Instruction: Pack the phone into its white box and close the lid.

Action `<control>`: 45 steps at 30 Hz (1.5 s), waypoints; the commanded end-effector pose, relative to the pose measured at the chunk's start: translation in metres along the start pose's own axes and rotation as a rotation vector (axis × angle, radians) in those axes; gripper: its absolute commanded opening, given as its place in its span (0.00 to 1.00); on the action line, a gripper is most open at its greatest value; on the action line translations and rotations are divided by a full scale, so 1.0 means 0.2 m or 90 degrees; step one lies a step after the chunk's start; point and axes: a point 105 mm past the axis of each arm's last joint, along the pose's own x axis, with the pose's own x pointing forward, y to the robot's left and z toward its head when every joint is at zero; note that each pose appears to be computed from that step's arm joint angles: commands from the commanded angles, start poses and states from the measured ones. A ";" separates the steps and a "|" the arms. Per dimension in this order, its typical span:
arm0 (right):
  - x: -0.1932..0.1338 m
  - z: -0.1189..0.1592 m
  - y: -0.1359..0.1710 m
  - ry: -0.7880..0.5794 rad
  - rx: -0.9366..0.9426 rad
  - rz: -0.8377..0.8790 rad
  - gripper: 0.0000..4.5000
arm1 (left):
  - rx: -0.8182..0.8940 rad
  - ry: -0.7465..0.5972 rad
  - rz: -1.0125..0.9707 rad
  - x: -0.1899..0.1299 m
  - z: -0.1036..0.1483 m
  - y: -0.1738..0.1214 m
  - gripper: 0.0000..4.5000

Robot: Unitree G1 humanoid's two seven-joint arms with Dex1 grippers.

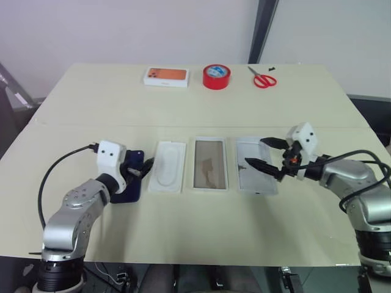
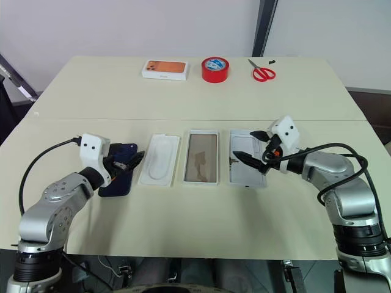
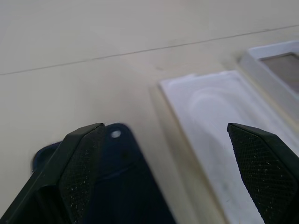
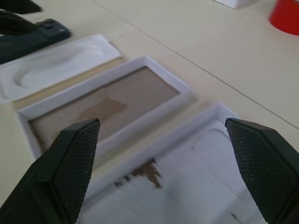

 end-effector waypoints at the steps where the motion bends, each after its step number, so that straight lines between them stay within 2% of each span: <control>1: 0.04 0.10 0.12 -0.030 -0.045 0.064 1.00 | -0.032 0.034 -0.013 0.04 0.02 -0.07 0.98; 5: 0.06 0.15 0.17 -0.045 -0.060 0.096 1.00 | -0.070 0.136 0.001 0.11 -0.04 -0.09 0.98; 10: 0.07 0.14 0.18 -0.041 -0.068 0.104 1.00 | -0.119 0.157 -0.017 0.15 -0.01 -0.13 0.98; 14: 0.06 0.14 0.21 -0.025 -0.083 0.125 1.00 | -0.125 0.228 -0.024 0.16 -0.07 -0.15 0.98; 20: 0.03 0.10 0.22 0.003 -0.102 0.123 1.00 | -0.161 0.251 -0.025 0.17 -0.09 -0.15 0.98; 23: 0.02 0.09 0.22 0.008 -0.104 0.118 1.00 | -0.164 0.251 -0.018 0.17 -0.09 -0.14 0.80; 30: 0.03 0.08 0.23 0.006 -0.102 0.120 1.00 | -0.165 0.236 0.023 0.17 -0.07 -0.06 0.01; 35: 0.04 0.08 0.23 0.003 -0.104 0.122 1.00 | -0.214 0.192 0.026 0.16 0.02 -0.02 0.01; 40: 0.03 0.09 0.22 0.001 -0.107 0.121 1.00 | -0.344 0.106 0.003 0.13 0.15 0.01 0.01; 45: 0.03 0.10 0.22 0.000 -0.111 0.118 1.00 | -0.404 0.061 -0.080 0.15 0.25 -0.09 0.01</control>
